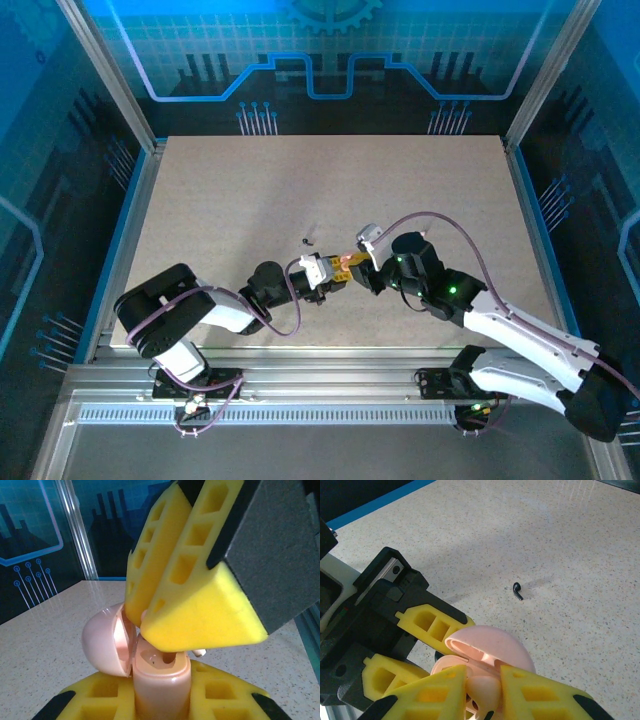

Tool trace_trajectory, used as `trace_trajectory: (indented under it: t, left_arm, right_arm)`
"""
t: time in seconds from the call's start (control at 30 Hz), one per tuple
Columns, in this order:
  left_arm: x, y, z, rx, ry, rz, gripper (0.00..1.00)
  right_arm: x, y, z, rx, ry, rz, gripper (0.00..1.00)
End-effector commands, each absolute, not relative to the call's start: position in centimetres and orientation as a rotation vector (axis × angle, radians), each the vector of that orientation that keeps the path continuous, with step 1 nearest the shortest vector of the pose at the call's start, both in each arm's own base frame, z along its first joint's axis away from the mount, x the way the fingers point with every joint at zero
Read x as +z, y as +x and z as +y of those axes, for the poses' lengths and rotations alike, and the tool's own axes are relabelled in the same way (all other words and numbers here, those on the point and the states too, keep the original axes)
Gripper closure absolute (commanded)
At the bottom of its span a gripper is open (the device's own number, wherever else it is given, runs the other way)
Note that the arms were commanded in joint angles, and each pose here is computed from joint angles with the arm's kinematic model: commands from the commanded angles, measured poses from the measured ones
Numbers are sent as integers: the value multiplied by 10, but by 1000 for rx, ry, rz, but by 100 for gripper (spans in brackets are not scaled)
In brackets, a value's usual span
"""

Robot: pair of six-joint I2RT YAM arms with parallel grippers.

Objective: Insert the wireless bluetooth earbuds into the charging case

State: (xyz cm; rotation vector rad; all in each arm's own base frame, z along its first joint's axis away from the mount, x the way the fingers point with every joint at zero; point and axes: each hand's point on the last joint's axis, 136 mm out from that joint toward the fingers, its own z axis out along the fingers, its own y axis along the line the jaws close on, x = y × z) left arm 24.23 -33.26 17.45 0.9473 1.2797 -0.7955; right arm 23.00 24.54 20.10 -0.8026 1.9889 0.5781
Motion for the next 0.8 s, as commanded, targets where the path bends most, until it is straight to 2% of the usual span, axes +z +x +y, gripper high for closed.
trace_trajectory:
  t: [0.0,0.2,0.77]
  left_arm:
    - [197,241,-337,-821,913,1211,83]
    - [199,239,-339,-856,906,1216,83]
    - [206,235,-338,-881,897,1206,83]
  right_arm:
    - [229,227,244,594,-779,1915,77]
    - [251,221,239,631,-744,1833,76]
    - [240,228,253,659,-765,1830,76]
